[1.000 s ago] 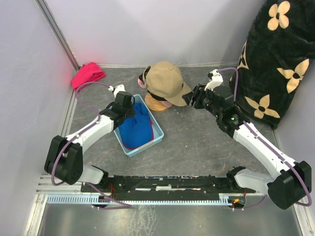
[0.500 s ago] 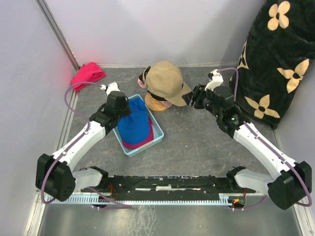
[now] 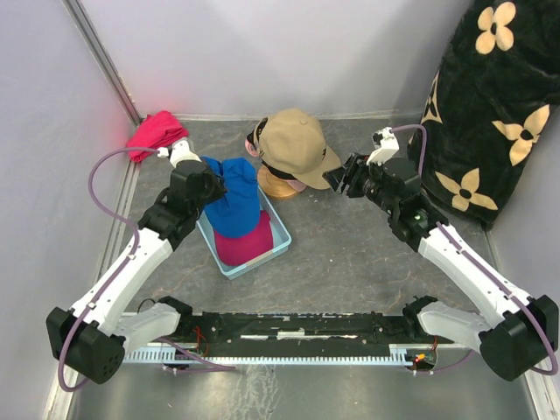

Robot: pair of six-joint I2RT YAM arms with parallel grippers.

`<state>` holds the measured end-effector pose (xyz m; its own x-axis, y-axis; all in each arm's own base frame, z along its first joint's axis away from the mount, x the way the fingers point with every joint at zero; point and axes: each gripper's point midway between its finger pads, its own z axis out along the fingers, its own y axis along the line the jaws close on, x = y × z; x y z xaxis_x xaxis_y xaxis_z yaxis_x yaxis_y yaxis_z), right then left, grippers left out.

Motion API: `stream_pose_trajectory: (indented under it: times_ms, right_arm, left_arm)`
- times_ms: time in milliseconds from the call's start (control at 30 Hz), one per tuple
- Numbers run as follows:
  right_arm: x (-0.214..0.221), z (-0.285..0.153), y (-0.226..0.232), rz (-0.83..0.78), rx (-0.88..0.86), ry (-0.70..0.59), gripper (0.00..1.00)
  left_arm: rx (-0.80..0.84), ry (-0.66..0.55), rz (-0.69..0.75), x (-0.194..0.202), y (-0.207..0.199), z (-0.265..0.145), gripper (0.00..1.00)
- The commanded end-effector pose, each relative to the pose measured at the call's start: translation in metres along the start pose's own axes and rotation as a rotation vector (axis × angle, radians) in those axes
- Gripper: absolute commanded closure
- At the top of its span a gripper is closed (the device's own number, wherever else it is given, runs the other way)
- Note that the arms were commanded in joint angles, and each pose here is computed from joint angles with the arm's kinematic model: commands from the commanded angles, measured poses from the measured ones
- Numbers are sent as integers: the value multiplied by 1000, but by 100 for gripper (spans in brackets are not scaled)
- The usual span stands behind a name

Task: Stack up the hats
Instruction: Pick up the hat from the bin.

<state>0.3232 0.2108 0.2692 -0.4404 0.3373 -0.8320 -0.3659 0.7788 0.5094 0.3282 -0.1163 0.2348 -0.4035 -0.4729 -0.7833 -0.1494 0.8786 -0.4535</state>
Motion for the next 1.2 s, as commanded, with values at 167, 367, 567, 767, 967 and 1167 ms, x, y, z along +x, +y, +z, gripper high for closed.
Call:
stream_pose_trajectory:
  times_ms: [167,367,567,767,967,1167]
  right_arm:
    - [-8,-12,21,28,-106,-57,35]
    - [-2,-18,33,90,-187,-73,33]
    - [-3,-25,49,182,-294,-104,33]
    - [0,-28,59,270,-388,-136,32]
    - [7,-27,65,311,-455,-158,32]
    - [17,-22,72,317,-493,-157,32]
  left_arm:
    - [138,-110,-157,-52,-40,-34,97]
    - [209,-135,-235,-68,-57,-47,97]
    - [314,-128,-305,-89,-89,-57,97]
    - [399,-141,-376,-108,-115,-66,97]
    - [474,-125,-435,-116,-146,-61,97]
    - [530,-118,-475,-122,-174,-61,97]
